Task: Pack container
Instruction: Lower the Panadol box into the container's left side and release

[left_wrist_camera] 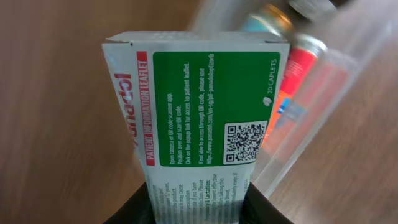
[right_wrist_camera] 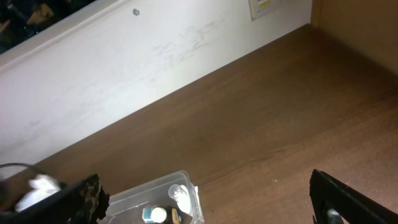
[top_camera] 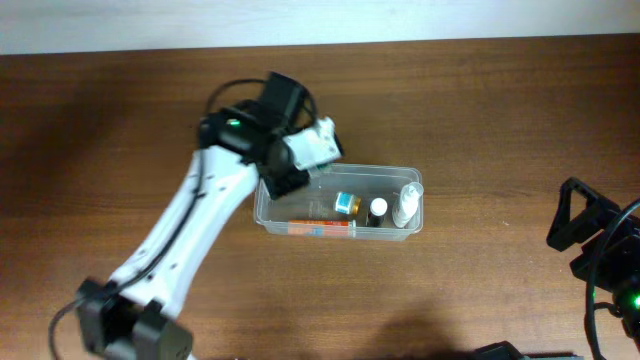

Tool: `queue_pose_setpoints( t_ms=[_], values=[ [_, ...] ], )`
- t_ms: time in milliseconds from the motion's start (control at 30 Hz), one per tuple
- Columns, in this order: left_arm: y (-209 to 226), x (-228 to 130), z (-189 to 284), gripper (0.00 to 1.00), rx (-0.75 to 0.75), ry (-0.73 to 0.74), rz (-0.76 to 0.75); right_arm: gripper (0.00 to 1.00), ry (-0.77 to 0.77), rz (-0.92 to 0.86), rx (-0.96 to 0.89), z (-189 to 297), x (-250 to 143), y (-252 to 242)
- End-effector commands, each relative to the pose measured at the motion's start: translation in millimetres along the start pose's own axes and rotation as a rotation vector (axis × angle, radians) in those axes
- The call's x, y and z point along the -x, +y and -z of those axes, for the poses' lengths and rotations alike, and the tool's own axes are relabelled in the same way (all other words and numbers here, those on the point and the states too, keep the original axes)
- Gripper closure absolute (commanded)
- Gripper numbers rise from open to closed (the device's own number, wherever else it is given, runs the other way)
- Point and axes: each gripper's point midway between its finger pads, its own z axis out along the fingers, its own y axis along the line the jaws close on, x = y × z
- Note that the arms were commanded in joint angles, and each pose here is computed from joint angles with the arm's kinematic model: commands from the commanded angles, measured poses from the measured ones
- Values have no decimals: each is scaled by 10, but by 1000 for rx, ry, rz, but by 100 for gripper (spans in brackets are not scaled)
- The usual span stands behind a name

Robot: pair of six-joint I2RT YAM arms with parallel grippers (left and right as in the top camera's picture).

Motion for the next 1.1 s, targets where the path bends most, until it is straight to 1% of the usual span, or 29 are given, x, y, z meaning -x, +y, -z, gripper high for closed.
queue_pose_setpoints(
  t_ms=[0,33,200,333,367,400,433,600,733,833,933,1000,1067],
  values=[
    [-89,59,-323,69,-67,20,-205,2,-12,6,-20,-7,26,-29],
    [-83,60,-417,66,-77,29,-205,2,-12,6,-20,-7,27,-29],
    [-82,-70,-814,64,-121,124,-221,2,-12,6,-20,-7,26,-29],
    [-103,-181,-934,50,-141,184,-222,2,-12,6,-20,-7,26,-29],
    [-89,-199,-932,32,-133,196,-224,2,-12,6,-20,-7,26,-29],
    [-63,-224,-927,7,-120,212,-226,2,-12,6,-20,-7,26,-29],
    [-40,-253,-921,1,-107,230,-224,2,-12,6,-20,-7,26,-29],
    [27,-310,-869,1,-64,273,-158,2,-12,6,-20,-7,26,-29],
    [119,-203,-611,1,-12,233,-80,2,-12,6,-20,-7,26,-29],
    [283,-42,-229,1,85,142,56,2,-12,6,-20,-7,27,-30],
    [396,46,181,1,166,50,165,2,-12,6,-20,-7,26,-29],
    [481,31,529,1,228,-24,262,2,-12,6,-20,-7,26,-29],
    [554,-58,833,1,281,-83,371,2,-12,6,-20,-7,26,-29]
  ],
)
